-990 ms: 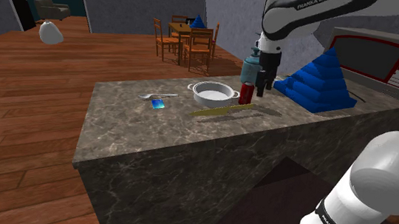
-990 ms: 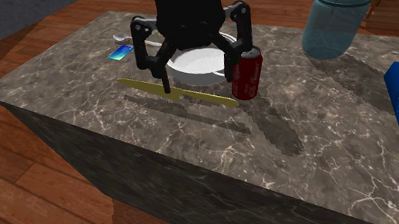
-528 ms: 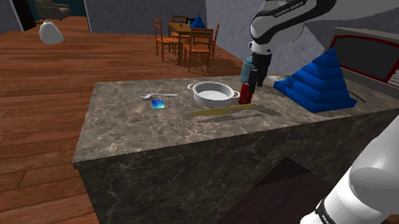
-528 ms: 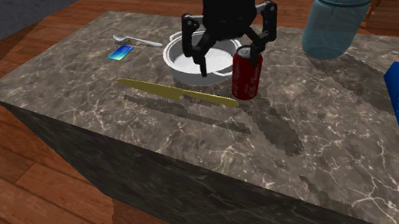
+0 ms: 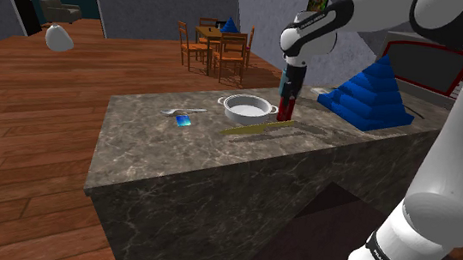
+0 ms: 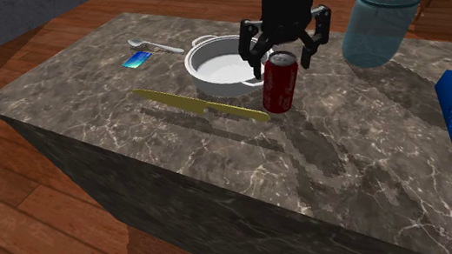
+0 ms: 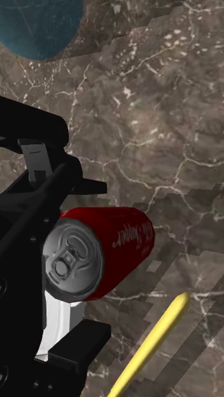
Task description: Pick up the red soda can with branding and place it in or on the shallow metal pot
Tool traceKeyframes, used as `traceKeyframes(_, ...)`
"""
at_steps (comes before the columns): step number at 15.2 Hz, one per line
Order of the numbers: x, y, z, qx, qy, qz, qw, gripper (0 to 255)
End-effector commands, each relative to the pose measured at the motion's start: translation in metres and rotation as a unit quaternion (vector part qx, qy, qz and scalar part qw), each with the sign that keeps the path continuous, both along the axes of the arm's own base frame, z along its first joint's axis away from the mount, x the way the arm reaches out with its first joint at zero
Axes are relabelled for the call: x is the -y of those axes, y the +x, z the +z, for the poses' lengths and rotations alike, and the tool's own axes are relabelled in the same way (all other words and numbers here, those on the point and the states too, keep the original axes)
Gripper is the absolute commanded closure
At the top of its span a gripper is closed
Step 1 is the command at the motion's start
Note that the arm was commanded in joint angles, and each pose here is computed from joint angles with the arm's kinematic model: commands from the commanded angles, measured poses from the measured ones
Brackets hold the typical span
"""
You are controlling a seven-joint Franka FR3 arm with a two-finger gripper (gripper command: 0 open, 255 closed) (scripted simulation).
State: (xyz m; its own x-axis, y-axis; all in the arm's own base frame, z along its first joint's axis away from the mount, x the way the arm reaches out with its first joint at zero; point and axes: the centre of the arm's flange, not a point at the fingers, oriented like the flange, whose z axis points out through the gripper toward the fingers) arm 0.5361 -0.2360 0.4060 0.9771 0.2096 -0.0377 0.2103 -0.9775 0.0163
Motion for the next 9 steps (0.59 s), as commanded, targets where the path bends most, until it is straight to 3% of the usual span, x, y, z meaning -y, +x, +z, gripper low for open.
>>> traceKeyframes(1, 0.002, 0.003, -0.009, 0.001, 0.0, 0.001, 1.0, 0)
traceKeyframes(9, 0.003, 0.002, -0.033, 0.001, 0.0, 0.001, 1.0, 0)
